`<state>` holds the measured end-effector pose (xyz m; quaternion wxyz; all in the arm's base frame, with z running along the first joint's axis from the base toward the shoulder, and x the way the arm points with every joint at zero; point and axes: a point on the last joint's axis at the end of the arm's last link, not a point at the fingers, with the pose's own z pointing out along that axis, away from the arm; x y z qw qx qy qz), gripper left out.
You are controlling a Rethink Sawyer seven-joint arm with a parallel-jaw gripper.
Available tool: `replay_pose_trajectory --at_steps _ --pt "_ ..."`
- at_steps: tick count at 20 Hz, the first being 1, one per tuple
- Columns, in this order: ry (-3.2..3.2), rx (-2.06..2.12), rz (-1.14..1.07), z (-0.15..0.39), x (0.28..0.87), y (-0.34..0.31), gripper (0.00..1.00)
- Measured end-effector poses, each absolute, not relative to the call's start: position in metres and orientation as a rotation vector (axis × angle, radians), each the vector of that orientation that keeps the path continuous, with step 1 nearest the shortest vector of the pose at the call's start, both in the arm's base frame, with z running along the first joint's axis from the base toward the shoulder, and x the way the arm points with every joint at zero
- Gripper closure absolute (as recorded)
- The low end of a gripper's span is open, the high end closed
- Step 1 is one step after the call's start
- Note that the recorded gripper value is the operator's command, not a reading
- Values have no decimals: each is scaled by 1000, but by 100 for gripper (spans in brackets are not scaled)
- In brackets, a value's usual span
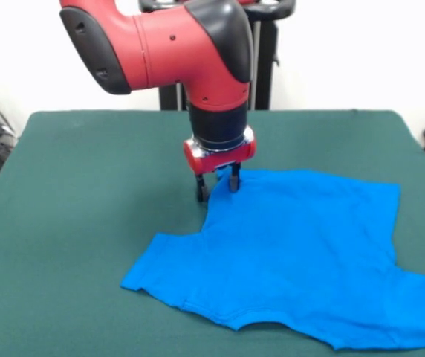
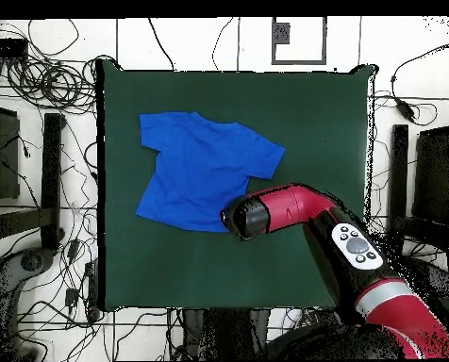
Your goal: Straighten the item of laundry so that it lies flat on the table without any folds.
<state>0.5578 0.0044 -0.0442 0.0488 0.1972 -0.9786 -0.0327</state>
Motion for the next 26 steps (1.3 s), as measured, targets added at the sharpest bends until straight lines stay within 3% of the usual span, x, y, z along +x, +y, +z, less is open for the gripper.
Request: replay_pose_trajectory --at_steps 26 --pt "-3029 655 -7 -45 573 -46 0"
